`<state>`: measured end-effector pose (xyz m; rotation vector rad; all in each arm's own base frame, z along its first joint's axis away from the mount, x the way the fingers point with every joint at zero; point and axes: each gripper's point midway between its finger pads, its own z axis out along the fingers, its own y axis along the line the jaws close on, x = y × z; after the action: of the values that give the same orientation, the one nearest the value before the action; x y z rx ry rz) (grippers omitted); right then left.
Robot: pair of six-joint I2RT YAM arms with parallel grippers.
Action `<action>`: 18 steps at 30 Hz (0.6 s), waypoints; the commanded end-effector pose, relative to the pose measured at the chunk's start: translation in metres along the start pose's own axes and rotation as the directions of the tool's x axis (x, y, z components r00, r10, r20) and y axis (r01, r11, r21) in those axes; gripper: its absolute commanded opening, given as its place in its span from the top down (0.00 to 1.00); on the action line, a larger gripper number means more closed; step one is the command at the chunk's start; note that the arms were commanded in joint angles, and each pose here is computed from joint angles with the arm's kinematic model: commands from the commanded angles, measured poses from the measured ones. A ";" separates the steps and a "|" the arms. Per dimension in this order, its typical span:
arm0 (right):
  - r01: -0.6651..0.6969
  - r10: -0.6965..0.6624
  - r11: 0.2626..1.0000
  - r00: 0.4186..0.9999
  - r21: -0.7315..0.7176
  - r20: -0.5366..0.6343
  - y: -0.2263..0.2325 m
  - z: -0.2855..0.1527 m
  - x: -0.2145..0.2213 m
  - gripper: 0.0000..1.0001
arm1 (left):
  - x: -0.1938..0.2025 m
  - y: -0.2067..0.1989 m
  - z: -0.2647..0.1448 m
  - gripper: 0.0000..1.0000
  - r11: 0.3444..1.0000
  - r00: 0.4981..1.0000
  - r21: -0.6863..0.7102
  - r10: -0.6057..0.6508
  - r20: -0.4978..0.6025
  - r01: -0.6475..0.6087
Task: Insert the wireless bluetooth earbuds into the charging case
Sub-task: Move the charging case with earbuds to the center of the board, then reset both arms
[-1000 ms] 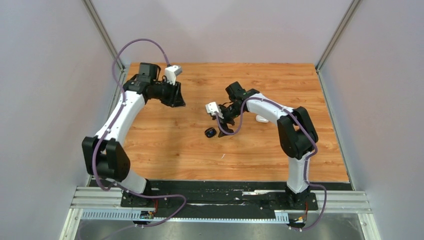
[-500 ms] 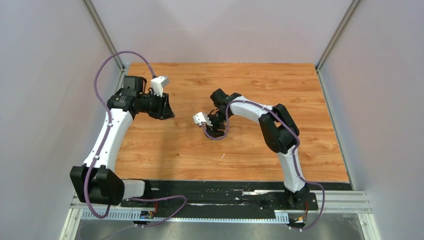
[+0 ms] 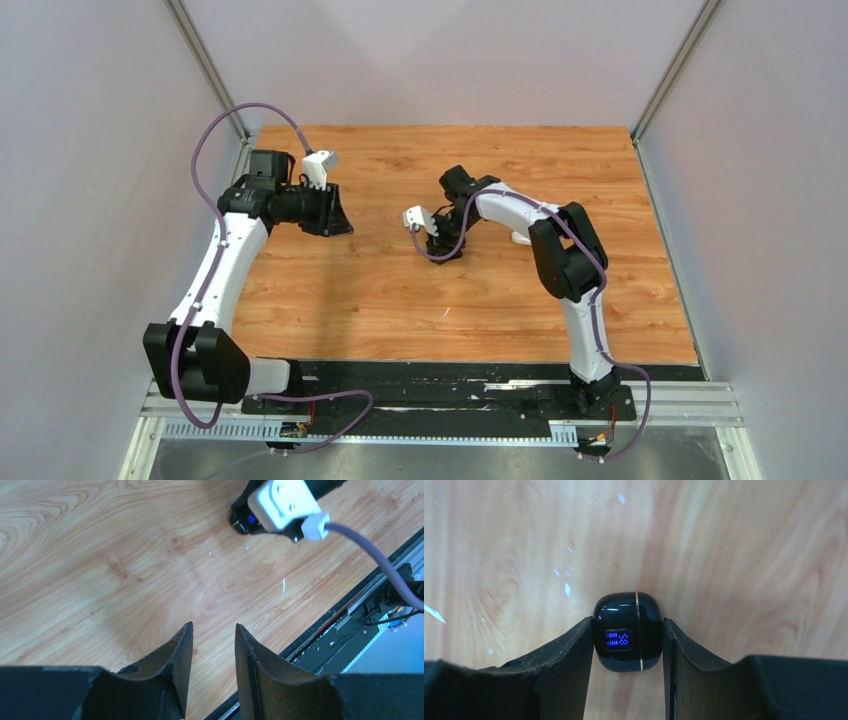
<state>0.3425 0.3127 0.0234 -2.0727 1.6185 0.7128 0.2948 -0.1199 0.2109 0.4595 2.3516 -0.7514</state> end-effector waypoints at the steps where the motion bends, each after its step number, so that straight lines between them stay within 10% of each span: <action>1: -0.080 0.089 0.991 0.993 0.105 -0.083 -0.022 -0.032 0.032 0.55 | -0.014 -0.006 -0.001 0.57 0.999 0.999 0.033 -0.003 0.048 0.002; 3: -0.105 0.116 0.986 0.990 0.131 -0.078 -0.026 -0.039 0.027 0.46 | -0.012 -0.006 0.000 0.57 0.999 0.999 0.043 -0.006 0.043 0.004; 5: -0.174 0.179 0.968 0.984 0.179 -0.010 -0.035 -0.057 0.002 0.05 | -0.010 -0.005 0.001 0.57 0.999 0.999 0.038 -0.005 0.037 0.004; 6: -0.216 0.214 0.953 0.976 0.212 0.035 -0.041 -0.072 -0.015 0.01 | -0.012 -0.004 0.000 0.56 1.000 0.999 0.029 0.001 0.039 -0.002; 9: -0.352 0.302 0.893 0.931 0.280 0.206 -0.052 -0.129 -0.069 0.00 | -0.014 0.004 -0.004 0.46 0.999 0.999 -0.019 0.035 0.030 -0.035; 10: -0.382 0.308 0.880 0.912 0.282 0.272 -0.050 -0.150 -0.087 0.00 | -0.019 0.005 -0.006 0.19 0.998 0.998 -0.033 0.049 0.036 -0.048; 12: -0.433 0.307 0.856 0.865 0.281 0.398 -0.043 -0.200 -0.116 0.00 | -0.024 0.008 -0.010 0.03 0.995 0.995 -0.059 0.088 0.039 -0.085; 18: -0.808 0.410 0.418 0.575 0.415 0.708 -0.063 -0.330 -0.103 0.00 | -0.060 0.023 -0.030 0.00 0.966 0.976 -0.205 0.182 0.119 -0.155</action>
<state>0.4099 0.2558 0.2647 -1.1176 1.8881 0.6516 0.3131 -0.1088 0.2252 0.4887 2.3185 -0.6300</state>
